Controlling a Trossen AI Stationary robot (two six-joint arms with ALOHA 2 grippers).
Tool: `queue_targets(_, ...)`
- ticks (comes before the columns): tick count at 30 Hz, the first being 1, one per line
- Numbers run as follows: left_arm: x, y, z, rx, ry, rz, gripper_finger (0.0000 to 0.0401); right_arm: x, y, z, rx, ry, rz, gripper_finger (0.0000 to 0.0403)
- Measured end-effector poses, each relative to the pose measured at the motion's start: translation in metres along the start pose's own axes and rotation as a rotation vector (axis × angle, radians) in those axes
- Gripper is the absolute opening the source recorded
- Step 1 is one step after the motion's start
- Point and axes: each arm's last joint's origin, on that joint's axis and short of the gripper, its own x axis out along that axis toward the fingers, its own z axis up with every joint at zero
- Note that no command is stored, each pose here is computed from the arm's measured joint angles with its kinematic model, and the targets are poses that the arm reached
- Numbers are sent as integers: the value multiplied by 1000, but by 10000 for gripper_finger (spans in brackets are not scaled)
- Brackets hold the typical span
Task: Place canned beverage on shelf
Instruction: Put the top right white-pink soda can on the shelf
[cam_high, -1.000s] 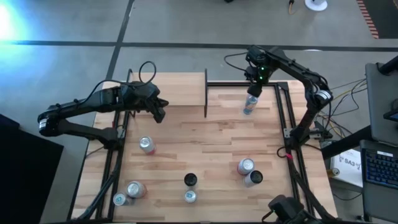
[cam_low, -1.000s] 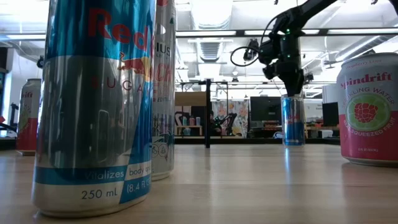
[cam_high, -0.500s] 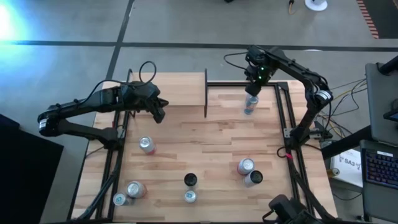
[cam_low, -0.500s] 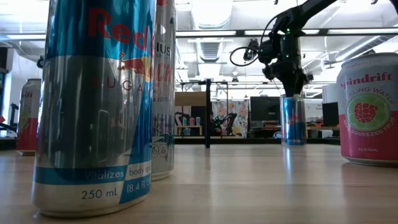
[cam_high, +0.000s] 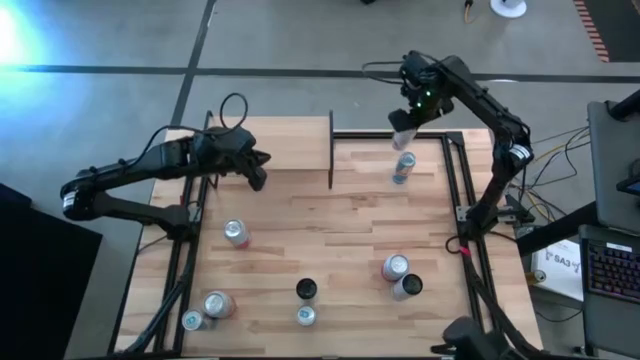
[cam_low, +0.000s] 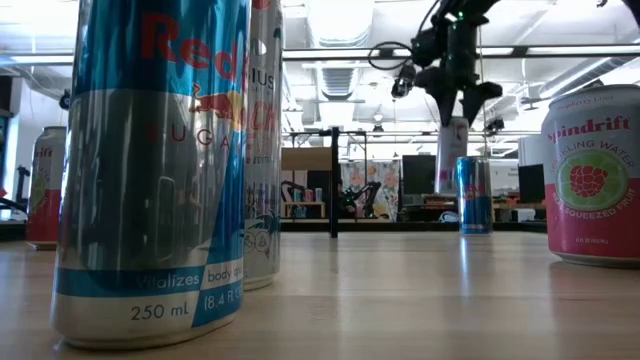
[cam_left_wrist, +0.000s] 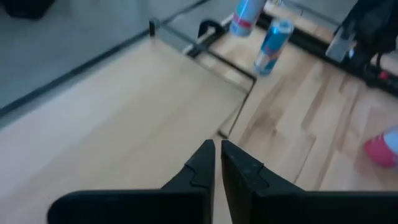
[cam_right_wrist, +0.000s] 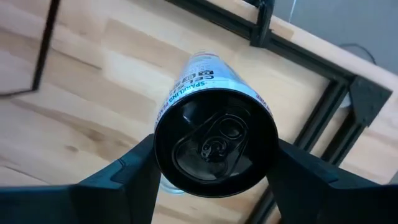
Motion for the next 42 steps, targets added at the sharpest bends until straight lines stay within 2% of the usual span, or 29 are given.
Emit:
queue_targets(4, -1, 2, 6, 6, -61, -4, 38, -13, 17, 5, 14, -41, 17, 240)
queue_targets(9, -1, 7, 8, 34, -70, 17, 92, -29, 41, 9, 9, -79, 64, 238)
queue_targets(14, 4, 11, 9, 91, -63, 37, 141, -45, 65, 17, -7, -137, 182, 239)
queue_targets(19, 19, 10, 15, 166, -78, 29, 175, -50, 80, 19, -2, -141, 287, 238)
queue_targets(21, 28, 9, 19, 191, -97, 10, 188, -48, 81, 18, -4, -104, 290, 238)
queue_targets(25, 47, 8, 25, 235, -132, -36, 213, -49, 85, 19, -16, -138, 293, 238)
queue_targets(34, 89, 0, 36, 291, -137, -61, 243, -70, 89, 11, -20, -227, 378, 238)
queue_targets(39, 79, -6, 66, 294, -129, -64, 245, -91, 96, 12, -43, -330, 570, 239)
queue_targets(42, 62, -9, 86, 319, -135, -62, 245, -93, 99, 14, -47, -357, 607, 238)
